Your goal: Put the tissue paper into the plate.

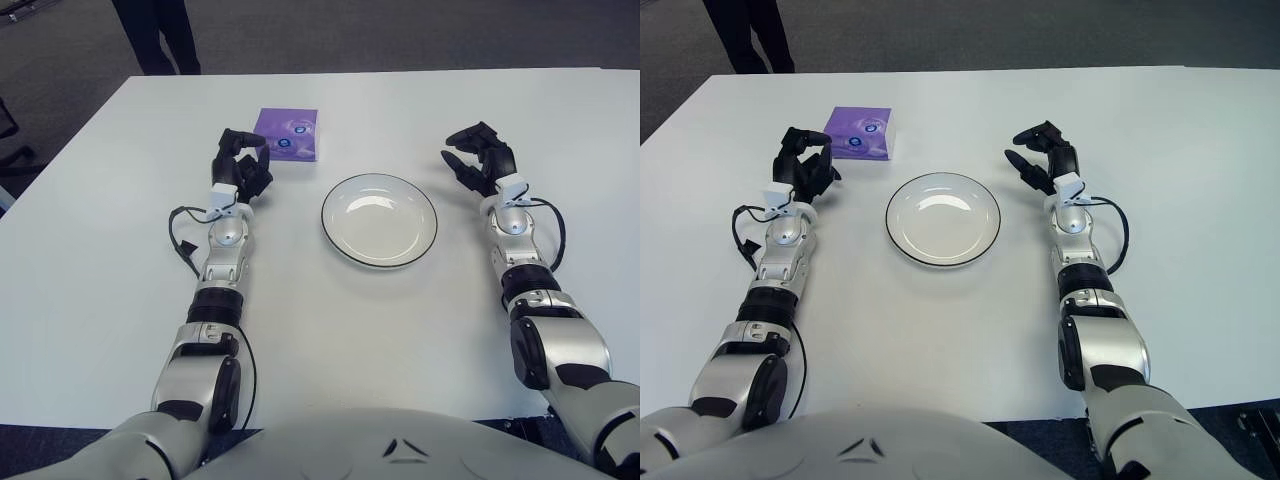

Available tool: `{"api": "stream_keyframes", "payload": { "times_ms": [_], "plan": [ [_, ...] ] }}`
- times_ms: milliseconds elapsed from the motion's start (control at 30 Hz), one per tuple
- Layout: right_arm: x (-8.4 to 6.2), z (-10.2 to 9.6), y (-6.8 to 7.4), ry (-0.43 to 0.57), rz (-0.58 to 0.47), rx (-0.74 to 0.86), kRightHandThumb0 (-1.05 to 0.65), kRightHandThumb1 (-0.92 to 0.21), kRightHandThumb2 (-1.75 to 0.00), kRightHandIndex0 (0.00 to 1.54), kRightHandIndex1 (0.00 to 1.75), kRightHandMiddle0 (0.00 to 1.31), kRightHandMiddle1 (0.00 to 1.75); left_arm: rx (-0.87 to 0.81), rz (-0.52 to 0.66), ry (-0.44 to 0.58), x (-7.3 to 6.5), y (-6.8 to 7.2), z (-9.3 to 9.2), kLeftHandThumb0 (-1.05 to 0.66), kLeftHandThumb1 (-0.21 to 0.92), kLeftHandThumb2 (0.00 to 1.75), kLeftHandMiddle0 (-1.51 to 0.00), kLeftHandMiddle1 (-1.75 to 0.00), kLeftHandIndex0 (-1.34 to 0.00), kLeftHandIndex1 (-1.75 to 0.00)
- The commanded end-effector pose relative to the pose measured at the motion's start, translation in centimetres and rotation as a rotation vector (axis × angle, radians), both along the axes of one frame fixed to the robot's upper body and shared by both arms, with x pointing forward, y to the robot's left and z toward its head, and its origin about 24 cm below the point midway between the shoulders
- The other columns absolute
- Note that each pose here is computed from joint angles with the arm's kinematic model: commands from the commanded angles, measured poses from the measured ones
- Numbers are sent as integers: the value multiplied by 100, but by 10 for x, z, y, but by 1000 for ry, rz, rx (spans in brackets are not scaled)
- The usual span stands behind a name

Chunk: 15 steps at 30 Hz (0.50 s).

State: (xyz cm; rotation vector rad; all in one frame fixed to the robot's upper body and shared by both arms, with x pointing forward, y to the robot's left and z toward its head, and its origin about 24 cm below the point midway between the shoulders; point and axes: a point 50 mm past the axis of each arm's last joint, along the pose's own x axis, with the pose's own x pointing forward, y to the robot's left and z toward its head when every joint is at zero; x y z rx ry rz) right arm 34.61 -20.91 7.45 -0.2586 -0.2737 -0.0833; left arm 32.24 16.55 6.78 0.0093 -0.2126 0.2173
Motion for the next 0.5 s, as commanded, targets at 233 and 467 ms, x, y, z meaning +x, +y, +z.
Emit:
{"api": "stream_keyframes", "payload": {
  "times_ms": [233,467],
  "plan": [
    [-38,-70,0,239,-19,21,0,-92,-18,54,131,53,130,-25,24,199,-31,3,-56,-37,81,56,-87,-175,-38,-162],
    [-38,-70,-1,238,-19,23,0,-92,-18,54,131,53,130,-27,25,198,-31,4,-56,-37,81,57,-87,-175,-38,-163]
  ]
}}
